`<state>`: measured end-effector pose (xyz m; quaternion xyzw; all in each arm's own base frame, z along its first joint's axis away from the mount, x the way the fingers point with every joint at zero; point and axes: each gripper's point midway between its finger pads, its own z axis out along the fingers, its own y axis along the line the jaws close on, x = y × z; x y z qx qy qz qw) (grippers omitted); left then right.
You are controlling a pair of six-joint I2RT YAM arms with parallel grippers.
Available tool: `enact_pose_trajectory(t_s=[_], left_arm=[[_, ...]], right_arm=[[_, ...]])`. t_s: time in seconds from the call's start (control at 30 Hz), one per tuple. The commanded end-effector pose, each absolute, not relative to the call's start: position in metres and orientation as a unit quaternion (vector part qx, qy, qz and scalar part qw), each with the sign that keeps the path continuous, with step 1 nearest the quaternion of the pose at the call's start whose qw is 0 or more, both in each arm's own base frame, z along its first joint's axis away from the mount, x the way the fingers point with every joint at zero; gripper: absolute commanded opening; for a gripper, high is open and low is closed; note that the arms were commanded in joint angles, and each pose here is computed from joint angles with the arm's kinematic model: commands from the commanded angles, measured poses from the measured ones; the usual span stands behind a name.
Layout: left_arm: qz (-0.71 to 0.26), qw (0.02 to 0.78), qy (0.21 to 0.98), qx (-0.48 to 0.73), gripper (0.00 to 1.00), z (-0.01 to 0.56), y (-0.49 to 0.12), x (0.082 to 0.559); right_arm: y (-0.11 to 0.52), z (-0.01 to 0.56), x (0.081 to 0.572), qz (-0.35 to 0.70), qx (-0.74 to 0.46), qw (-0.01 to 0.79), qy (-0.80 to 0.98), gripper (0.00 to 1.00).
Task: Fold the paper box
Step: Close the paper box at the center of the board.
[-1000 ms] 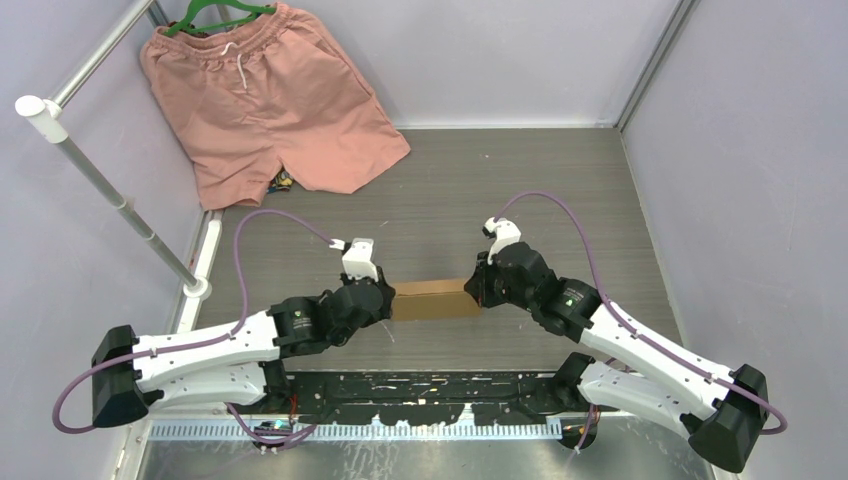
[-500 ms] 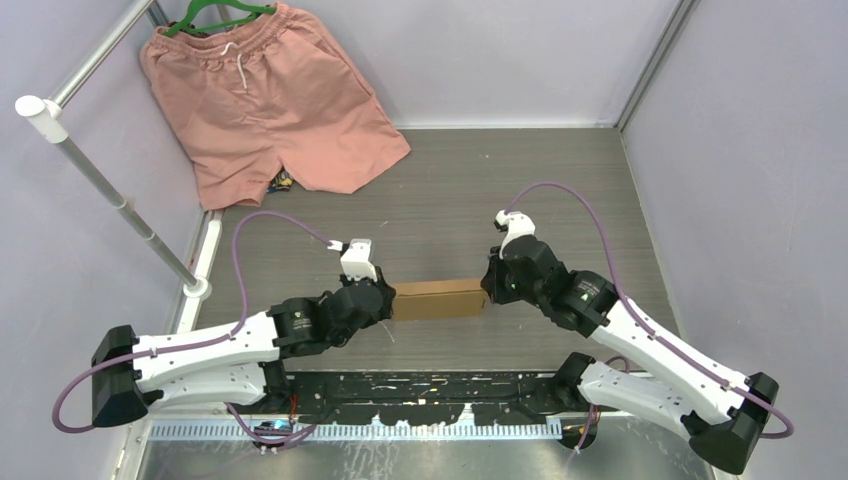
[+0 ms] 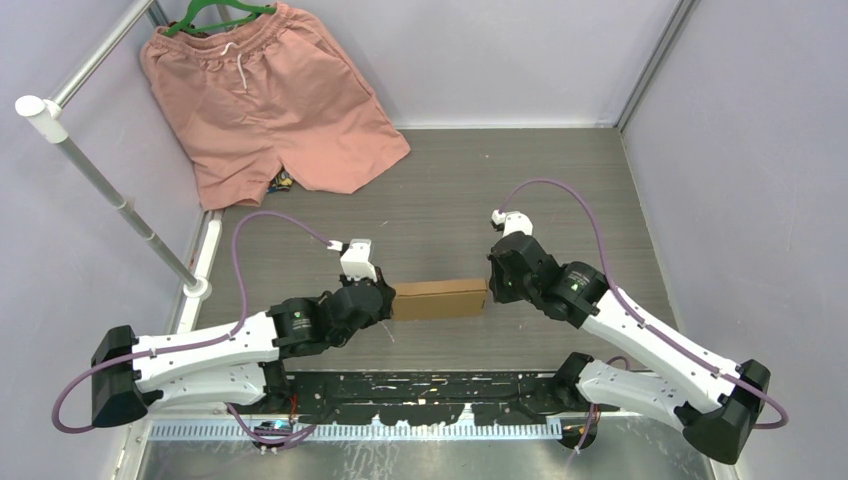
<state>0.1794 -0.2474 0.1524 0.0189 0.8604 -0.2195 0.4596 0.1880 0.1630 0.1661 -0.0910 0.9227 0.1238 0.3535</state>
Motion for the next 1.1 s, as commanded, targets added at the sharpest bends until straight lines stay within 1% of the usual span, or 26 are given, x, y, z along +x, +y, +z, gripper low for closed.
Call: enact_pose_trajectory(t_s=[0.0, 0.17, 0.5, 0.77, 1.07], left_arm=[[-0.157, 0.427, 0.889, 0.061, 0.12, 0.12, -0.226, 0.167], [-0.156, 0.426, 0.889, 0.062, 0.12, 0.12, -0.225, 0.166], [-0.156, 0.426, 0.889, 0.063, 0.12, 0.12, -0.228, 0.168], [-0.158, 0.424, 0.889, 0.063, 0.12, 0.118, -0.229, 0.167], [-0.162, 0.425, 0.889, 0.063, 0.12, 0.12, -0.229, 0.166]], right_arm=[[0.164, 0.175, 0.194, 0.12, -0.089, 0.367, 0.918, 0.05], [0.167, 0.187, 0.197, 0.14, -0.083, 0.387, 0.908, 0.05], [0.18, 0.188, 0.2, 0.145, -0.107, 0.373, 0.91, 0.05], [0.186, 0.17, 0.197, 0.145, -0.114, 0.346, 0.92, 0.04], [0.181, 0.145, 0.186, 0.131, -0.096, 0.305, 0.938, 0.04]])
